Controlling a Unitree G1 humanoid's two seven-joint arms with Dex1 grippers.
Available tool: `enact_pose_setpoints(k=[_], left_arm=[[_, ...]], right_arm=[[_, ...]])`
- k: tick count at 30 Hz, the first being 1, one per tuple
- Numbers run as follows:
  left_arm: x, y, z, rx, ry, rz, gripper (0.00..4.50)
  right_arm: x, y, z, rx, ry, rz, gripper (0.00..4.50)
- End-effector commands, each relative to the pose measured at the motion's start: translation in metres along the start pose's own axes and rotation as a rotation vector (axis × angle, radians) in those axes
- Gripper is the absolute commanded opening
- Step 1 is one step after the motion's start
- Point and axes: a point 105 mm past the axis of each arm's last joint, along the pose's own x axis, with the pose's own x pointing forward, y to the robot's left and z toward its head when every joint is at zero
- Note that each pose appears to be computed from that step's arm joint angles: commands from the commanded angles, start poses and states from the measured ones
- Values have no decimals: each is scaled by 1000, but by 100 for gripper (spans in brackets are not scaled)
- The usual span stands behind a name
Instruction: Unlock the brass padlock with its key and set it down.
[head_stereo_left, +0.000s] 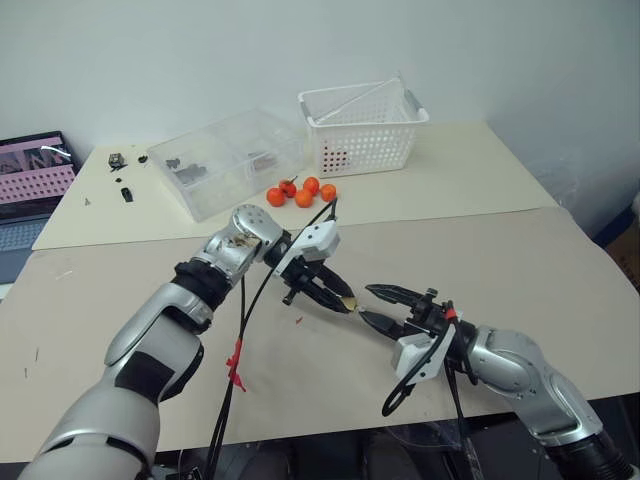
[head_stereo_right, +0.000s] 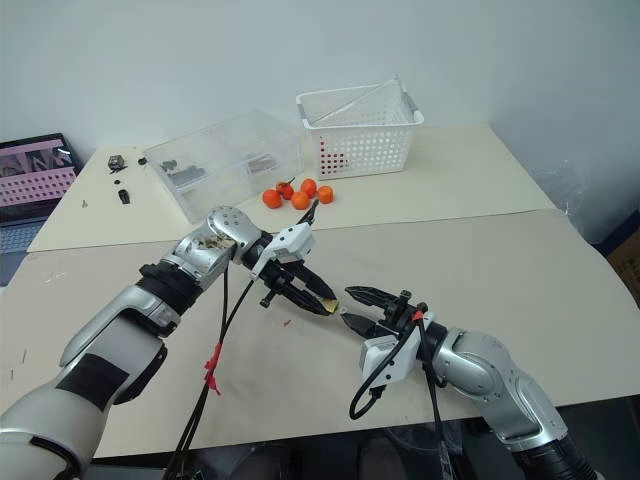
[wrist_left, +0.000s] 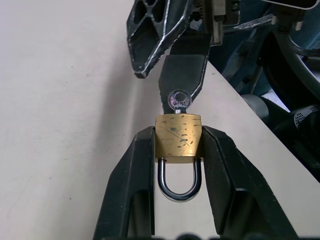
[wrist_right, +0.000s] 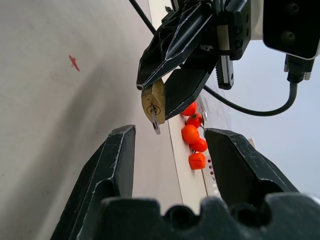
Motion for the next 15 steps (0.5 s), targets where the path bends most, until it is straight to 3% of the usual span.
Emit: enact_pose_setpoints(k=[1, 4, 15], left_arm=[[-8, 4, 13, 56, -2, 22, 83], [-8, 5, 12, 56, 1, 24, 83], [-6, 5, 11, 53, -6, 24, 83]], right_arm=[[-1, -14, 7, -13, -27, -56, 219], [-1, -14, 8, -11, -27, -59, 128], [0, -15, 11, -5, -33, -69, 128]])
